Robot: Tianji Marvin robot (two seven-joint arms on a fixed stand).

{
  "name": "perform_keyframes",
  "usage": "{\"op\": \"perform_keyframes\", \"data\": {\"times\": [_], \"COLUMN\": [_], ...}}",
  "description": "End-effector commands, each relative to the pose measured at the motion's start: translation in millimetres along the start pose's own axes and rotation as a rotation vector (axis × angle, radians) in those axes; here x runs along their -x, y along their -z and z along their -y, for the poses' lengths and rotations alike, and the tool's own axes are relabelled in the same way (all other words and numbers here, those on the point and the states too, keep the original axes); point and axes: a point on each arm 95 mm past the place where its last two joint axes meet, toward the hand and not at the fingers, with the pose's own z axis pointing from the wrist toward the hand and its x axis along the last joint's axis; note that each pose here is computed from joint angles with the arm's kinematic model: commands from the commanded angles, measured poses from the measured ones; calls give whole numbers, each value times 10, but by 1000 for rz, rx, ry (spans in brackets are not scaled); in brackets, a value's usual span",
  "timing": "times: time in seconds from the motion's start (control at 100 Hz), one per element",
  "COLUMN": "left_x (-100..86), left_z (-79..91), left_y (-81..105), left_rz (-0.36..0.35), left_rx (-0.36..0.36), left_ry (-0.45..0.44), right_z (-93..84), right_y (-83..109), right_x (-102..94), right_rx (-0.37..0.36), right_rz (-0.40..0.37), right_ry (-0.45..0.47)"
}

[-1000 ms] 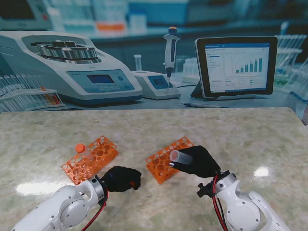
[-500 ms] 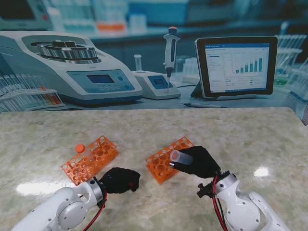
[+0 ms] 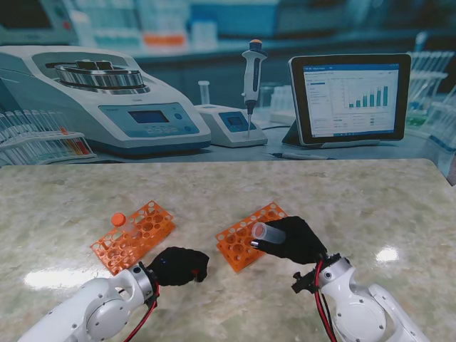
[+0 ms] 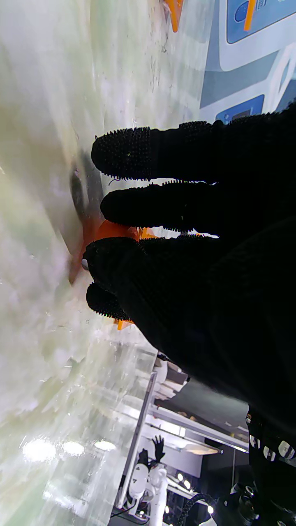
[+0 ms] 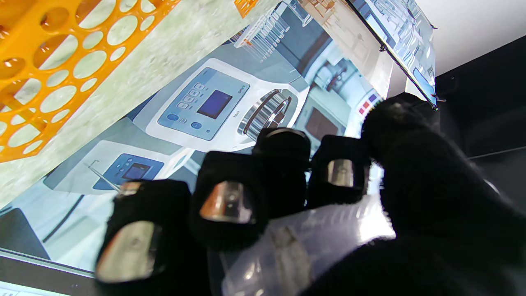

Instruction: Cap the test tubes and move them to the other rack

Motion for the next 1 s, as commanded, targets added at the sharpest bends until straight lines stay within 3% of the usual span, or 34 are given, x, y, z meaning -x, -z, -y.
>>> {"op": "perform_keyframes", "data": {"times": [0.0,0.99], "left_x": [-6,-46], "left_z": [15,261], "left_y": [-4,-89], "left_rz": [-4,-35], "left_rx": [-1,-38], "left_ry": [-1,41], "right_z": [31,24], "right_y": [16,7], "right_x": [-10,7], "right_rx": [-2,-7], "right_rz": [1,1], "right_ry": [-11,-12]}}
